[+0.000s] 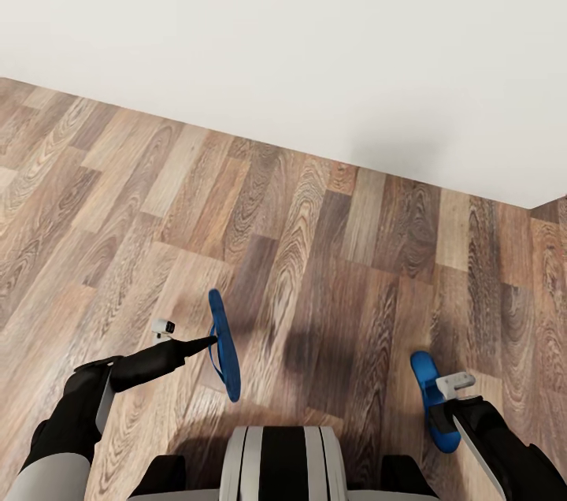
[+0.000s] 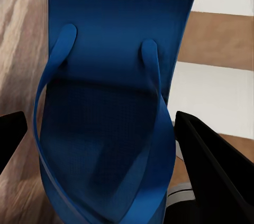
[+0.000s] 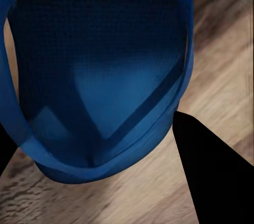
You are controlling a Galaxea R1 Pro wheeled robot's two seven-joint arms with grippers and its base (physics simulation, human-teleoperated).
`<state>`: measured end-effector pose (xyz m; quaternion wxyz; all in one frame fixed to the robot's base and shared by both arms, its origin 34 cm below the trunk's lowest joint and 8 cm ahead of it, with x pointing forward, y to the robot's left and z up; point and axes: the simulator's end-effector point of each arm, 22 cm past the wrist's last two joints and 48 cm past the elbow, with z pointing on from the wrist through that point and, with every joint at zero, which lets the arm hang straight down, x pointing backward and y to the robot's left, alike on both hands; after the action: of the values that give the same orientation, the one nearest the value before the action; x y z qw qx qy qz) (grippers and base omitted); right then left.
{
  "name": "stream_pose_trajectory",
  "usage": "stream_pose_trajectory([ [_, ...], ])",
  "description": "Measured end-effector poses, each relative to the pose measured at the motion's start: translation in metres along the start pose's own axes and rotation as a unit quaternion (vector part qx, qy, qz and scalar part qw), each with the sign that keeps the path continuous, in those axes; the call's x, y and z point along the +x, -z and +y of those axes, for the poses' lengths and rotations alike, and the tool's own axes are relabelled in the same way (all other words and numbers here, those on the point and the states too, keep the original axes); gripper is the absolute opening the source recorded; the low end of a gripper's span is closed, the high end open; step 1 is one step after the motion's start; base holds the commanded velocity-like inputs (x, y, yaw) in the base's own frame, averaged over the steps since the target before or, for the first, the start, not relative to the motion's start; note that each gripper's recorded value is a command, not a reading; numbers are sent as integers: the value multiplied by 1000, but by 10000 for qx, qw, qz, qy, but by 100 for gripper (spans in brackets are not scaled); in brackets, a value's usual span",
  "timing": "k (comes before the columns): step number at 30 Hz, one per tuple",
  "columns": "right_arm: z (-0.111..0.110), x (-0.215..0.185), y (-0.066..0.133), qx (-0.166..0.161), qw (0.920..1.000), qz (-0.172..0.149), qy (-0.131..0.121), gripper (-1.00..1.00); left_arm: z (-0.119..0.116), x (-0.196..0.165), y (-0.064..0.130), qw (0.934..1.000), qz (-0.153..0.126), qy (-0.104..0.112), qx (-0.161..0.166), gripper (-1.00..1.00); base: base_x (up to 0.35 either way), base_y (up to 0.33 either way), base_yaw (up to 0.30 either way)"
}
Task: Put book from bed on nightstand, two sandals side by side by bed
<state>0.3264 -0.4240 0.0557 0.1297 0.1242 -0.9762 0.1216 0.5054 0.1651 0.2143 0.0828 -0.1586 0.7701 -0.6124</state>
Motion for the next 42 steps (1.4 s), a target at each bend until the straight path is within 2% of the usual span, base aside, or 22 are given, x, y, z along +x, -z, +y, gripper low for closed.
stream_pose_trajectory([
  [9, -6, -16, 16, 24, 9998, -211, -67, -100, -16, -7, 1, 9998, -33, -166, 52, -100, 0, 0, 0],
  [13, -9, -38, 31, 15, 9986, -506, -132, -100, -16, -9, 4, 9997, -45, -235, -87, -100, 0, 0, 0],
  [15, -7, -48, 39, -149, 9975, -647, -261, -100, -11, -10, 10, 9992, -17, -283, -274, -100, 0, 0, 0],
  [18, -2, -55, 47, -568, 9943, -767, -478, -100, -2, -11, 18, 9978, 34, -346, -567, -100, 0, 0, 0],
  [21, -6, -60, 56, -895, 9898, -865, -686, -100, 7, -10, 23, 9959, 54, -359, -824, -100, 0, 0, 0],
  [24, 0, -66, 67, -1352, 9815, -977, -944, -100, 16, -8, 31, 9941, 68, -368, -1016, -100, 0, 0, 0],
  [27, 9, -75, 83, -1985, 9667, -1126, -1155, -100, 34, -2, 50, 9906, 112, -387, -1306, -100, 0, 0, 0],
  [33, 20, -85, 118, -2984, 9367, -1379, -1203, -100, 60, 13, 86, 9856, 152, -448, -1622, -100, 0, 0, 0],
  [36, 26, -89, 132, -3280, 9255, -1486, -1173, -100, 78, 29, 103, 9818, 176, -436, -1839, -100, 0, 0, 0],
  [40, 15, -100, 149, -3453, 9131, -1726, -1309, -100, 97, 36, 116, 9729, 113, -728, -2191, -100, 0, 0, 0],
  [42, 7, -105, 156, -3491, 9082, -1836, -1399, -100, 101, 35, 119, 9695, 85, -791, -2317, -100, 0, 0, 0],
])
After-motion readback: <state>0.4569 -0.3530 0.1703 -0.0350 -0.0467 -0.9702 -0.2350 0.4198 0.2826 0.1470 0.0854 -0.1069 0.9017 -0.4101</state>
